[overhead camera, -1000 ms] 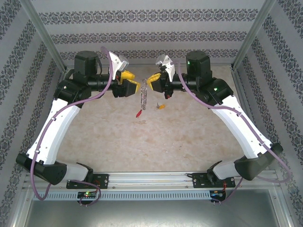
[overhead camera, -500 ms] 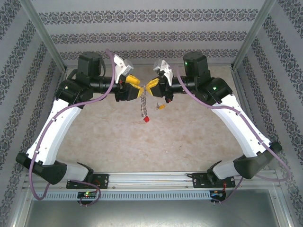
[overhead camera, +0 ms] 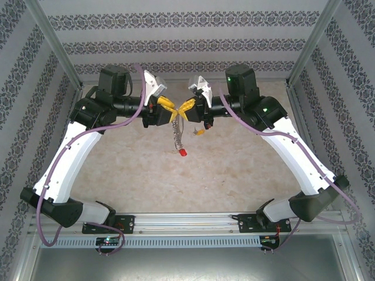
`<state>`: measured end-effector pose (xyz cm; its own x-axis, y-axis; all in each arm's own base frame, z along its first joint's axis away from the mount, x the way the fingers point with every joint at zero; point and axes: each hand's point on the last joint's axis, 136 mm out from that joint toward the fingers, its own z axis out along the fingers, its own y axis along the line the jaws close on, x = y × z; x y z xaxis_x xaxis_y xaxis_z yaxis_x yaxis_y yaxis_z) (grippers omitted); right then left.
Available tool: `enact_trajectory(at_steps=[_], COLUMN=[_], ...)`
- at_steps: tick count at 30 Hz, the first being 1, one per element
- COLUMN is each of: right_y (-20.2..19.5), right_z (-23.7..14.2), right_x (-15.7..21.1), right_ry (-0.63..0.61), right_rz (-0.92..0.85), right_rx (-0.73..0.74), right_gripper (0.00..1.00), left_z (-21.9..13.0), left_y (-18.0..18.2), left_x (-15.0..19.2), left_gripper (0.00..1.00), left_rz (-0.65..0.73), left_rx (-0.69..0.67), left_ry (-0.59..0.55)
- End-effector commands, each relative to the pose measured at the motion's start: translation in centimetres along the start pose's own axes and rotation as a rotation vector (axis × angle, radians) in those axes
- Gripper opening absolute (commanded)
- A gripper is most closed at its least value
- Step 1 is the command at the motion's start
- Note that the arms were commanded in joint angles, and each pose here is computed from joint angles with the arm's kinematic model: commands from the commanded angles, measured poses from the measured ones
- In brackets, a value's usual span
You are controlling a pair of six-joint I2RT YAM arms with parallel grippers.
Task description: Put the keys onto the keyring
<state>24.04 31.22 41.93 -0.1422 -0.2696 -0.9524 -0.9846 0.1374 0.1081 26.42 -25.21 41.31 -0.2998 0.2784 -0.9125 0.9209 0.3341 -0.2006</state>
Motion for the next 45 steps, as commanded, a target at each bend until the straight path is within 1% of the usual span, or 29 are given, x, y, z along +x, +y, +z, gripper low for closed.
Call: enact_trajectory(at_steps=[1,4,8,9,16,17,22,24,27,31,34,36,38,40,42,45], right_y=[1.3,1.4,1.2,1.2,0.0,0.0,-0.6,-1.2,-2.0,-3.5,-5.5,-7.5,-9.5,-11.7,-13.1,-14.5], right_z=[-0.2,-0.2,-0.2,-0.2,-0.5,-0.6,-0.9,-1.3,-2.2,-4.0,-5.5,-6.4,-6.9,-7.5,-7.5,-7.4], right_x=[-1.7,-1.7,-1.7,-1.7,-1.6,-1.6,-1.6,-1.7,-1.9,-2.4,-2.0,-0.9,1.3,4.2,7.9,12.8], right_ry=[-0.041,-0.039,-0.036,-0.035,-0.039,-0.040,-0.054,-0.071,-0.100,-0.168,-0.204,-0.185,-0.127,-0.047,0.051,0.154], right_rz=[-0.069,-0.072,-0.075,-0.075,-0.080,-0.079,-0.060,-0.039,0.001,0.072,0.167,0.247,0.341,0.463,0.607,0.773], right_rx=[-0.046,-0.047,-0.039,-0.037,0.052,0.058,0.103,0.133,0.188,0.278,0.370,0.471,0.567,0.661,0.701,0.753], right_gripper=[0.00,0.00,0.00,0.00,0.00,0.05,0.44,0.55,0.62,0.66,0.67,0.69,0.70,0.70,0.70,0.69], left_z=[0.0,0.0,-0.1,0.0,0.1,0.1,0.0,-0.1,-0.2,-0.3,-0.3,-0.3,-0.3,-0.3,-0.4,-0.6], left_y=[-1.1,-1.1,-1.3,-1.2,-1.1,-1.2,-1.2,-1.1,-1.0,-0.9,-0.9,-0.8,-0.8,-0.7,-0.6,-0.3], left_x=[-0.1,0.1,0.0,0.1,0.0,0.0,-0.2,-0.2,-0.1,-0.1,0.2,0.3,0.5,0.7,1.1,2.0], left_gripper=[0.28,0.21,0.03,0.00,0.00,0.00,0.00,0.00,0.00,0.00,0.00,0.00,0.00,0.00,0.00,0.00], left_rz=[0.034,0.038,0.040,0.040,0.044,0.043,0.049,0.054,0.053,0.052,0.051,0.052,0.045,0.038,0.031,0.013], left_rx=[0.023,0.020,0.026,0.024,0.023,0.028,0.023,0.016,0.010,0.003,-0.006,-0.012,-0.016,-0.021,-0.034,-0.066], left_ry=[0.013,0.016,0.015,0.017,0.011,0.008,-0.014,-0.018,-0.024,-0.032,-0.032,-0.036,-0.037,-0.037,-0.039,-0.042])
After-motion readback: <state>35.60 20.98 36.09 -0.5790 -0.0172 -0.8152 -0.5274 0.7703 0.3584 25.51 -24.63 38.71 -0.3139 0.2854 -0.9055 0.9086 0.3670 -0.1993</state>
